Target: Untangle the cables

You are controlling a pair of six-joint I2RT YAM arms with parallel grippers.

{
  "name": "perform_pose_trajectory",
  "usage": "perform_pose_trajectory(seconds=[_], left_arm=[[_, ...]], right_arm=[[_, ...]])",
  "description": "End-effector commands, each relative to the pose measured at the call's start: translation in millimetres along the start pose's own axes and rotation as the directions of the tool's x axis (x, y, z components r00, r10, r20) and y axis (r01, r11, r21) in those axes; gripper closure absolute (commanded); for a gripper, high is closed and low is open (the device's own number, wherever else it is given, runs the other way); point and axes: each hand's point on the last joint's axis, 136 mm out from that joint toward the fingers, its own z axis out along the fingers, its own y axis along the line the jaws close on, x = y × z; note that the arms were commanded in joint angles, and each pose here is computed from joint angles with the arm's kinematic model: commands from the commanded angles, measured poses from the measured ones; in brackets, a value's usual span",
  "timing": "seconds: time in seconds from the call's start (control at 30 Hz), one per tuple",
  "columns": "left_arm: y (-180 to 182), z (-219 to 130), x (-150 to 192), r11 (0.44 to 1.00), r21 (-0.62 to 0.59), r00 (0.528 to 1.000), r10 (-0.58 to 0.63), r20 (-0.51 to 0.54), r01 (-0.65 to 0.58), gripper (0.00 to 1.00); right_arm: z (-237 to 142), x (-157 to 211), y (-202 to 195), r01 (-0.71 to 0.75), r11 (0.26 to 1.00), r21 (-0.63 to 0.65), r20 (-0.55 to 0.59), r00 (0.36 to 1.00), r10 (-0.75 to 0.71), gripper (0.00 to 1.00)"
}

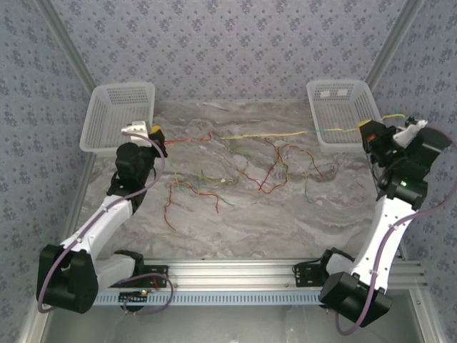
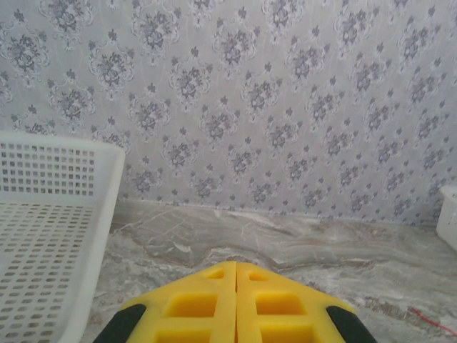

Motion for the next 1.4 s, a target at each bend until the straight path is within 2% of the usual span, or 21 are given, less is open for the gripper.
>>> perform_pose_trajectory(seconds=[0.0, 0.07, 0.17, 0.3, 0.4, 0.5, 0.63, 0.67, 0.73, 0.83, 0.87, 1.0, 1.03, 1.07, 1.1, 1.17, 1.23, 1.3, 1.37], left_arm=[[110.1, -19.3, -1.6, 0.894, -0.448, 1.0, 0.008, 0.015, 0.0, 1.0], [117.9, -20.4, 3.2, 0.882, -0.472, 1.0, 0.003, 0.006, 0.0, 1.0], [124.1, -16.6, 12.3, 0.888, -0.46, 1.0, -0.022, -0.007, 0.016, 1.0], [120.2, -9.3, 12.1, 0.901, -0.435, 1.0, -0.013, -0.019, 0.004, 1.0], [108.3, -1.6, 11.5, 0.93, -0.367, 1.0, -0.007, -0.025, -0.003, 1.0], [100.7, 2.1, 7.7, 0.938, -0.346, 0.999, 0.006, -0.036, -0.018, 1.0], [91.7, 2.9, -17.9, 0.945, -0.325, 0.999, 0.034, 0.009, -0.03, 1.0], [86.3, 6.8, -22.0, 0.954, -0.298, 0.999, 0.042, 0.006, -0.039, 1.0], [66.4, 15.6, -26.8, 0.976, -0.21, 0.999, 0.052, -0.018, -0.054, 1.0], [22.9, 24.5, -28.2, 0.987, -0.094, 0.991, 0.133, -0.016, -0.133, 1.0], [10.4, 28.5, -26.7, 0.987, -0.055, 0.988, 0.152, -0.016, -0.153, 1.0], [-24.6, 43.4, -20.0, 0.985, 0.065, 0.985, 0.166, -0.038, -0.163, 1.0], [-32.3, 46.1, -18.6, 0.981, 0.088, 0.983, 0.179, -0.04, -0.175, 1.0], [-40.4, 48.2, -17.2, 0.976, 0.113, 0.981, 0.191, -0.041, -0.186, 1.0], [-46.2, 49.2, -16.9, 0.973, 0.132, 0.979, 0.198, -0.04, -0.191, 1.0], [-59.0, 49.9, -13.8, 0.96, 0.183, 0.974, 0.223, -0.041, -0.212, 1.0], [-64.8, 49.7, -13.3, 0.954, 0.202, 0.972, 0.231, -0.035, -0.22, 1.0], [-74.0, 47.3, -13.0, 0.941, 0.254, 0.971, 0.237, -0.026, -0.223, 1.0], [-82.5, 44.7, -16.2, 0.932, 0.291, 0.973, 0.229, -0.016, -0.215, 1.0]], right_arm=[[-40.6, -95.1, 16.4, 0.053, 0.993, 0.108, 0.378, 0.921, -0.091, 1.0], [-55.8, -119.4, 23.0, 0.016, 0.995, 0.102, 0.438, 0.897, -0.059, 1.0], [-84.6, -145.8, 28.3, -0.003, 0.983, 0.184, 0.549, 0.83, -0.1, 1.0], [-78.3, -142.2, 31.9, 0.014, 0.972, 0.234, 0.52, 0.843, -0.137, 1.0], [-68.2, -130.7, 23.2, 0.015, 0.973, 0.23, 0.495, 0.859, -0.13, 1.0], [-48.0, -110.0, 17.8, 0.061, 0.961, 0.269, 0.426, 0.887, -0.175, 1.0], [-24.3, -81.4, -1.4, 0.129, 0.916, 0.381, 0.335, 0.904, -0.266, 1.0], [-12.7, -70.0, -2.1, 0.158, 0.914, 0.373, 0.301, 0.912, -0.28, 1.0], [14.9, -37.6, -5.6, 0.235, 0.902, 0.362, 0.176, 0.933, -0.314, 1.0], [59.2, 22.2, -14.6, 0.359, 0.868, 0.342, -0.018, 0.926, -0.376, 0.97], [72.8, 43.8, -18.7, 0.433, 0.839, 0.329, -0.1, 0.9, -0.425, 0.94], [110.6, 97.8, -48.3, 0.51, 0.792, 0.336, -0.301, 0.855, -0.423, 0.84], [113.3, 110.0, -59.5, 0.52, 0.779, 0.35, -0.353, 0.844, -0.405, 0.72], [117.4, 120.2, -67.1, 0.542, 0.764, 0.35, -0.388, 0.826, -0.409, 0.53], [119.0, 125.6, -71.3, 0.565, 0.746, 0.352, -0.406, 0.81, -0.422, 0.41], [118.4, 130.3, -68.3, 0.617, 0.714, 0.331, -0.417, 0.774, -0.476, 0.33], [117.7, 133.4, -45.0, 0.684, 0.689, 0.239, -0.382, 0.719, -0.581, 0.26], [111.1, 131.7, -16.2, 0.775, 0.607, 0.178, -0.311, 0.629, -0.712, 0.22], [99.4, 124.2, 13.1, 0.851, 0.499, 0.161, -0.202, 0.524, -0.828, 0.12]])
